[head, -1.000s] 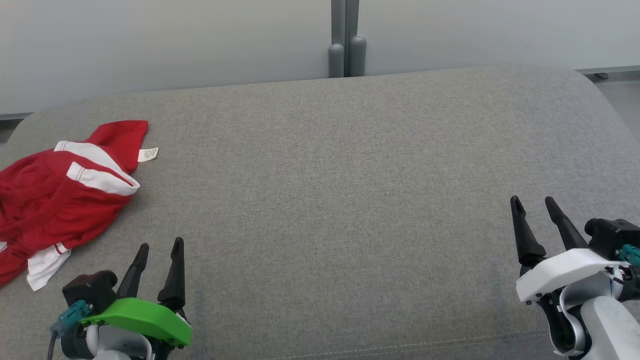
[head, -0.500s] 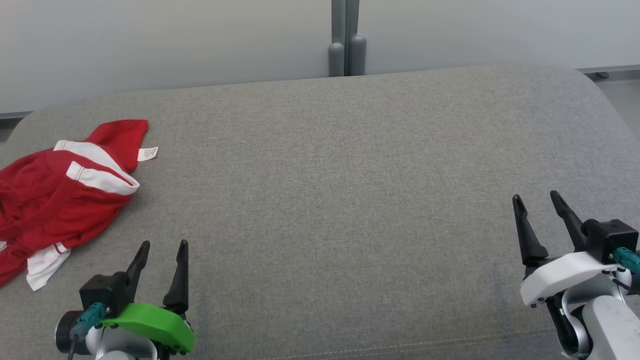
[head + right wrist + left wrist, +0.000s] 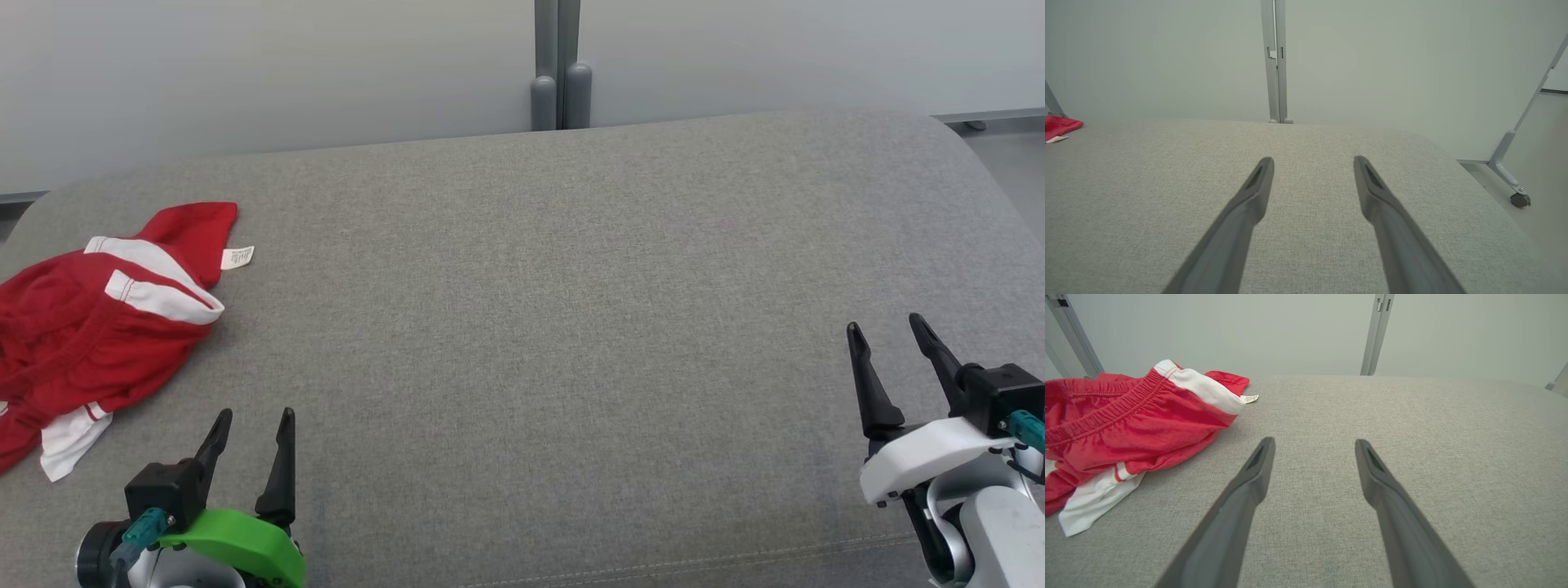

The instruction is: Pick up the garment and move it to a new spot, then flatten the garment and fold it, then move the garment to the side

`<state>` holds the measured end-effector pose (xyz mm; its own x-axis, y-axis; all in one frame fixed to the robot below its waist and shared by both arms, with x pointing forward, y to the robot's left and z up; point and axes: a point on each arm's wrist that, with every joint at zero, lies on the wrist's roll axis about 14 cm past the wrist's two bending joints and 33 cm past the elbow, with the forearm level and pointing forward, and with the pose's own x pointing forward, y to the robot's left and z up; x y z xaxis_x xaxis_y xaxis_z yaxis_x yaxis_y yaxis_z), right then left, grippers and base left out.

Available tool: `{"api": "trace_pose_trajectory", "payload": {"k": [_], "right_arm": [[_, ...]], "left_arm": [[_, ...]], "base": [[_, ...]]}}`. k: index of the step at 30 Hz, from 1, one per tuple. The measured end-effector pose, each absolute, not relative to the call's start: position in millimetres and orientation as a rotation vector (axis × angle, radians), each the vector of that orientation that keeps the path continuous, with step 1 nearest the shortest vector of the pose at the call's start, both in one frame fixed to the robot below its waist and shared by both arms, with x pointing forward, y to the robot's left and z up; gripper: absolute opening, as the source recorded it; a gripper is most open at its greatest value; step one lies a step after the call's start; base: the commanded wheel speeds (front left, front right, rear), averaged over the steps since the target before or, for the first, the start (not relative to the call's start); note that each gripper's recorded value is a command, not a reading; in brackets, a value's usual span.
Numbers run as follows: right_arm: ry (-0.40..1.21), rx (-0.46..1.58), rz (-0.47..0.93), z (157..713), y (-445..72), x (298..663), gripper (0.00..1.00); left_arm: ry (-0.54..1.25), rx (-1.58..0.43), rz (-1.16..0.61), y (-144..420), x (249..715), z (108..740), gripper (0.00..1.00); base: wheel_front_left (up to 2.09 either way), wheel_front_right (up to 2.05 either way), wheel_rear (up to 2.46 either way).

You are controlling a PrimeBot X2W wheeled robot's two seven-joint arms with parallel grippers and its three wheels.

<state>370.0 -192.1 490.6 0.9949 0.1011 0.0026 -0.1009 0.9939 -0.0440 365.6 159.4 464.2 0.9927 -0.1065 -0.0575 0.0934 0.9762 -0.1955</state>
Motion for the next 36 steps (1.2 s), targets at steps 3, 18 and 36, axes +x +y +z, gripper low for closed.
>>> {"api": "trace_pose_trajectory", "payload": {"k": [3, 18, 36], "right_arm": [[-0.003, -0.04, 0.094, 490.2, -194.7, 369.2, 1.0], [-0.005, -0.026, 0.089, 490.6, -200.1, 367.8, 1.0], [-0.001, -0.035, 0.255, 488.1, -145.9, 388.1, 1.0]], "left_arm": [[0.068, -0.194, -0.096, 161.0, 365.3, 464.2, 1.0], [0.058, -0.196, -0.093, 162.8, 364.0, 466.8, 1.0], [0.038, -0.193, 0.039, 204.7, 340.9, 468.6, 1.0]], "base": [[0.0, 0.0, 0.0], [0.0, 0.0, 0.0], [0.0, 0.0, 0.0]]}}
